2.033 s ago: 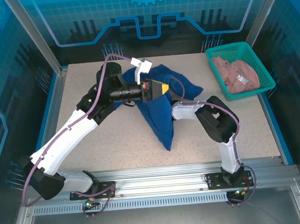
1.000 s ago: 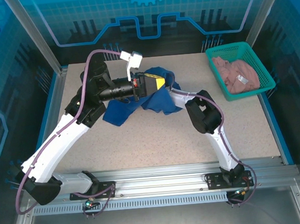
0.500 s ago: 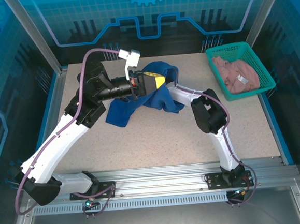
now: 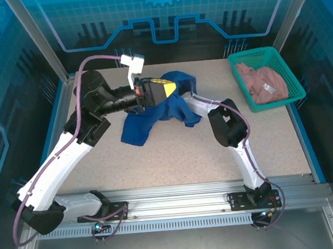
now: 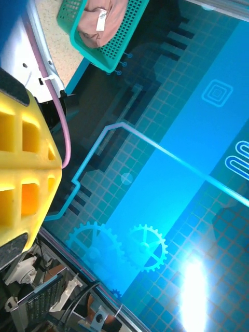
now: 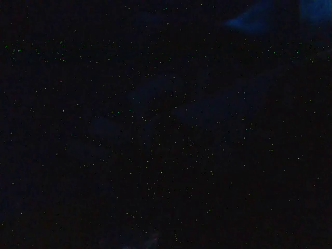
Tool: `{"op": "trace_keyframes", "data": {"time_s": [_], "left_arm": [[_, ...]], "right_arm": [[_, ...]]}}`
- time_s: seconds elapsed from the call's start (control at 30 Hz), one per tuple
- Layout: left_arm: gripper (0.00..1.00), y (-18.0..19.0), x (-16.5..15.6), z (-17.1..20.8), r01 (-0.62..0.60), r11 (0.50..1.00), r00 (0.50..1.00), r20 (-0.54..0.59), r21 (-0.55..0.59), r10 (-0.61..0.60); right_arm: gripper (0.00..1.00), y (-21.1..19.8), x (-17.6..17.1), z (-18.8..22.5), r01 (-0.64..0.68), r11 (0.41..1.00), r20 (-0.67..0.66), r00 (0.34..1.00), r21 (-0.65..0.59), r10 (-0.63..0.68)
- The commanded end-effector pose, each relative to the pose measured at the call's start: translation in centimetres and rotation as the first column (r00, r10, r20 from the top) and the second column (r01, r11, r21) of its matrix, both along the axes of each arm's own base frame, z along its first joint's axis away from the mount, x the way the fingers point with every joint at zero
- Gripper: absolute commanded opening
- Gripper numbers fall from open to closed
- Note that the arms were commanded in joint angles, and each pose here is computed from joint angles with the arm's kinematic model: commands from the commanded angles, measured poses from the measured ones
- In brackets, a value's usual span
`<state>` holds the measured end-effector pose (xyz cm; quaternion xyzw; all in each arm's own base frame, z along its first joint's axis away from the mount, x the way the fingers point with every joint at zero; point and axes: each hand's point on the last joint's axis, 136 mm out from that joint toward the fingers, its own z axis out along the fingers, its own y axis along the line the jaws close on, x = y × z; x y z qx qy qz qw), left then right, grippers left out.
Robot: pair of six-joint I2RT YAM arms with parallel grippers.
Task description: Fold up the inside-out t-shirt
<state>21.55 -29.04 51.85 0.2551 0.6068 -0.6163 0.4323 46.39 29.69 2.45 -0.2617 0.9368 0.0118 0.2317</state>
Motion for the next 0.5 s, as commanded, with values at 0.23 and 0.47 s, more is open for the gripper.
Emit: {"op": "trace_keyframes", "data": {"time_s": [0.23,0.47], "left_arm": [[0.00,6.0,3.3,0.3,-0.339,0.940,0.940,0.037,-0.034,0.340],[0.02,6.3,7.3,-9.6,-0.448,0.861,0.887,-0.002,0.241,0.462]], "right_arm": [[0.10,-3.1,-4.6,-5.4,0.015,0.999,-0.221,0.975,-0.028,-0.021],[0.00,-1.5,-3.4,-0.7,0.008,0.996,-0.161,0.987,0.084,0.006]]}}
